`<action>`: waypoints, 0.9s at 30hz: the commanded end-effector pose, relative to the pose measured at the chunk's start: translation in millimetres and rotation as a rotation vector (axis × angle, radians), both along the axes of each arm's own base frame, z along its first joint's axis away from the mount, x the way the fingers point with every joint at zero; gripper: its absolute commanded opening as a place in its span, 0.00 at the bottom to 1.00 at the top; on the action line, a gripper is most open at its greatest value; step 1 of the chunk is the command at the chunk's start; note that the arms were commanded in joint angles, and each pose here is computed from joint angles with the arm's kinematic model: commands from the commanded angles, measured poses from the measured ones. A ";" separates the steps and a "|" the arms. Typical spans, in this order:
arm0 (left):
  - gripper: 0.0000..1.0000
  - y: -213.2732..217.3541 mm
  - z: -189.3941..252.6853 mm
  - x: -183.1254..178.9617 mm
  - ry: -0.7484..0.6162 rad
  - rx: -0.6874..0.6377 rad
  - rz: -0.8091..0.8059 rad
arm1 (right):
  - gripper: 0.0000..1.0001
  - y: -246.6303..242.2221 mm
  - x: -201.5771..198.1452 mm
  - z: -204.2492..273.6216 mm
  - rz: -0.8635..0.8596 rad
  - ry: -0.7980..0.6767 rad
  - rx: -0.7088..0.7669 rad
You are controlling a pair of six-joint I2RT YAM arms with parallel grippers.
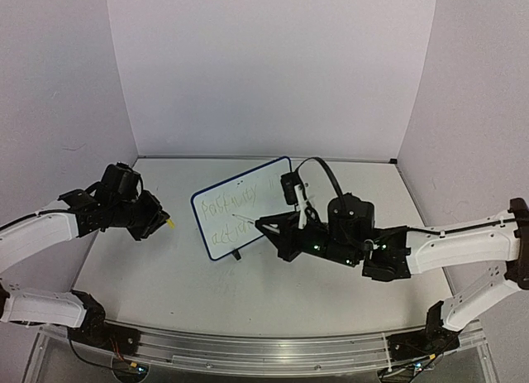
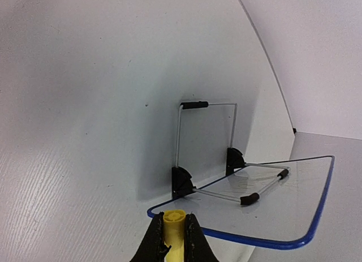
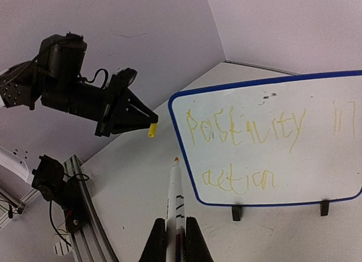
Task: Write a sentence on the whiteboard
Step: Insert the whiteboard marker without the cap into the pen cap.
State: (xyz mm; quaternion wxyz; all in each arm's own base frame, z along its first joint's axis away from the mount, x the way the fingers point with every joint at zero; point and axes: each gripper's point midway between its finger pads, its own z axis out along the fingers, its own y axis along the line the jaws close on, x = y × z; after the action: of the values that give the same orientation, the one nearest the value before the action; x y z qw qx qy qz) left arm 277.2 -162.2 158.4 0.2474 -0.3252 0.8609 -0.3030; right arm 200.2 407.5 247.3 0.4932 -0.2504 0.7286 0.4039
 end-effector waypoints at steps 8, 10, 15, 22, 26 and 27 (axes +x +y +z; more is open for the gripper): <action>0.00 -13.6 67.3 -3.1 -0.176 -0.289 0.024 | 0.00 73.9 -31.4 34.2 -0.044 -0.177 0.039; 0.00 -15.4 69.4 -4.2 -0.179 -0.315 0.022 | 0.00 81.0 -30.9 33.3 -0.073 -0.190 0.030; 0.00 -17.8 68.7 -6.1 -0.175 -0.342 0.017 | 0.00 99.5 -21.9 27.4 -0.126 -0.210 0.006; 0.00 -23.8 63.3 -6.7 -0.168 -0.379 0.001 | 0.00 122.2 -14.6 14.6 -0.142 -0.218 -0.037; 0.00 -25.1 62.5 -6.6 -0.167 -0.392 0.000 | 0.00 128.2 -10.0 8.3 -0.160 -0.217 -0.059; 0.00 -24.9 62.4 -6.6 -0.169 -0.393 0.001 | 0.00 129.8 -10.4 6.1 -0.156 -0.216 -0.066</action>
State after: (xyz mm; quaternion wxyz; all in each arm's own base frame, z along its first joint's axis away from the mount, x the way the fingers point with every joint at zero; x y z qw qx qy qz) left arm 268.3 -180.9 204.8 0.2450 -0.3495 0.7788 -0.4597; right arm 183.2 531.2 242.8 0.5767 -0.2638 0.7037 0.3206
